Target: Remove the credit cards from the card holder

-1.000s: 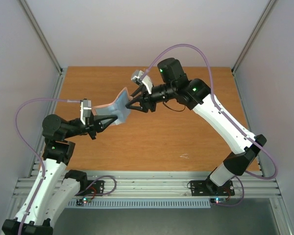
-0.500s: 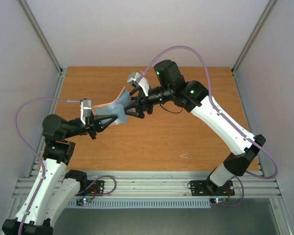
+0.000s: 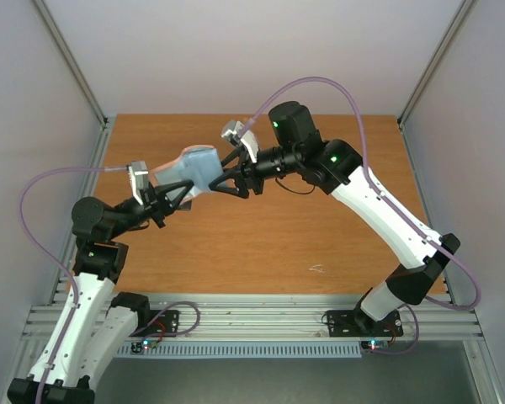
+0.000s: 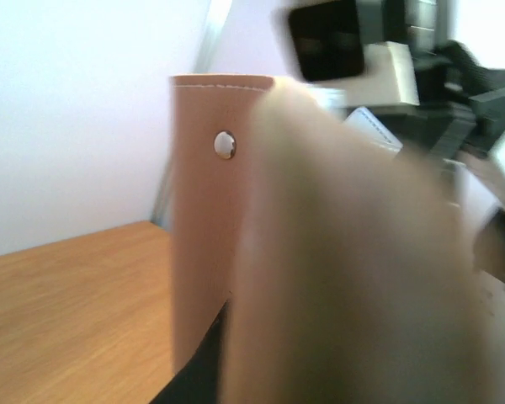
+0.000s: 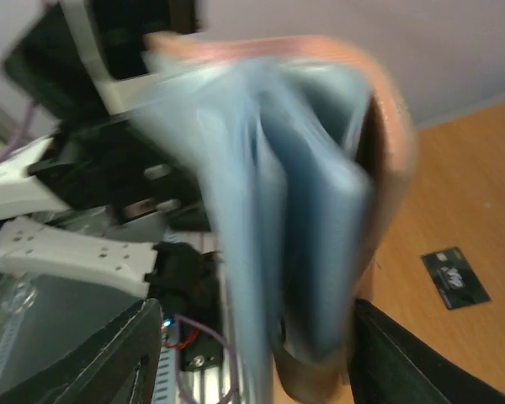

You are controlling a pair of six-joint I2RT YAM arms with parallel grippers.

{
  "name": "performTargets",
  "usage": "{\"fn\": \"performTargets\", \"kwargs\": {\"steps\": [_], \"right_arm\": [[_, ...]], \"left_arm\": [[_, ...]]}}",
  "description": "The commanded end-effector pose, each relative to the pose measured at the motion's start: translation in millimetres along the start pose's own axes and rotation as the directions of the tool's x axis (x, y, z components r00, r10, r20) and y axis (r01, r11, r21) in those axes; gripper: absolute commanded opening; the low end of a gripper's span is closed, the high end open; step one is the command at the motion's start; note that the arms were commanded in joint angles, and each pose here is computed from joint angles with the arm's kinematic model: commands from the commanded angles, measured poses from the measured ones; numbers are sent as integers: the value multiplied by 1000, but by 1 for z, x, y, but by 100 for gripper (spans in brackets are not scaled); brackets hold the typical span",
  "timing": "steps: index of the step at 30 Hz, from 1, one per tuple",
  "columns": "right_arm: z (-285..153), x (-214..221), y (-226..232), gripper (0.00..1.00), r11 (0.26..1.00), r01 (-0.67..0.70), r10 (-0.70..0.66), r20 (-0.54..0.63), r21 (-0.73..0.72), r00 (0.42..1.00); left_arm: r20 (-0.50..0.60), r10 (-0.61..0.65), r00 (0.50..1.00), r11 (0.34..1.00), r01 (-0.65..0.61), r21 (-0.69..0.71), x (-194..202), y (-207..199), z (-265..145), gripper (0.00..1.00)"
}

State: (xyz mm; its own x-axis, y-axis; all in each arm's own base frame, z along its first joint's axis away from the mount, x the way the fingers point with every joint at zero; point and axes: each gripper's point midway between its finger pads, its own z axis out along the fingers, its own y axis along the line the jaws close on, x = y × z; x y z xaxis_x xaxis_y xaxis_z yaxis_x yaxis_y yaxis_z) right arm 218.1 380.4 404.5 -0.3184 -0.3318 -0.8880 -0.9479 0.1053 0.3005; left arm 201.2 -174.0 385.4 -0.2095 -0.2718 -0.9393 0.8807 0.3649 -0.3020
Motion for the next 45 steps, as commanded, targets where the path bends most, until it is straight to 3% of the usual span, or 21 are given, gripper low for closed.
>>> {"fn": "performTargets", "kwargs": {"steps": [1,5,8,12,15,18,25,31,35,39,45], "right_arm": [[-25,-10,78,57,965,77,-66,51,-251,997],[-29,-5,70,48,982,54,-49,32,-182,998],[-27,-7,44,41,999,30,-29,48,-20,998],[-30,-9,9,39,984,1,-10,53,177,999],[-37,-11,6,43,974,23,-38,61,226,997],[-58,-14,0,54,967,44,-70,95,250,993],[-73,-12,10,81,992,88,-93,50,91,994],[-64,-15,25,90,996,79,-78,25,-37,997],[-58,-15,29,88,994,96,-95,18,-57,995],[-54,-14,28,67,994,78,-78,7,-77,997],[-59,-2,50,75,977,91,-100,-42,-192,994]], "left_arm": [[78,-46,996,986,58,-157,-5,37,-4,0],[58,-45,997,993,52,-111,-4,27,-3,0],[39,-15,999,997,17,-69,-4,17,-3,0],[48,4,999,998,-1,-59,-7,13,-4,0],[47,16,999,999,-14,-44,-9,8,-4,0],[35,66,997,998,-66,12,-13,-6,-4,0],[24,210,977,968,-211,138,-24,-44,-9,0],[34,216,976,965,-219,141,-30,-48,-9,0],[36,216,976,965,-219,144,-32,-49,-9,0],[36,214,976,966,-217,143,-33,-49,-8,0],[40,208,977,968,-212,132,-33,-47,-8,0]]}}
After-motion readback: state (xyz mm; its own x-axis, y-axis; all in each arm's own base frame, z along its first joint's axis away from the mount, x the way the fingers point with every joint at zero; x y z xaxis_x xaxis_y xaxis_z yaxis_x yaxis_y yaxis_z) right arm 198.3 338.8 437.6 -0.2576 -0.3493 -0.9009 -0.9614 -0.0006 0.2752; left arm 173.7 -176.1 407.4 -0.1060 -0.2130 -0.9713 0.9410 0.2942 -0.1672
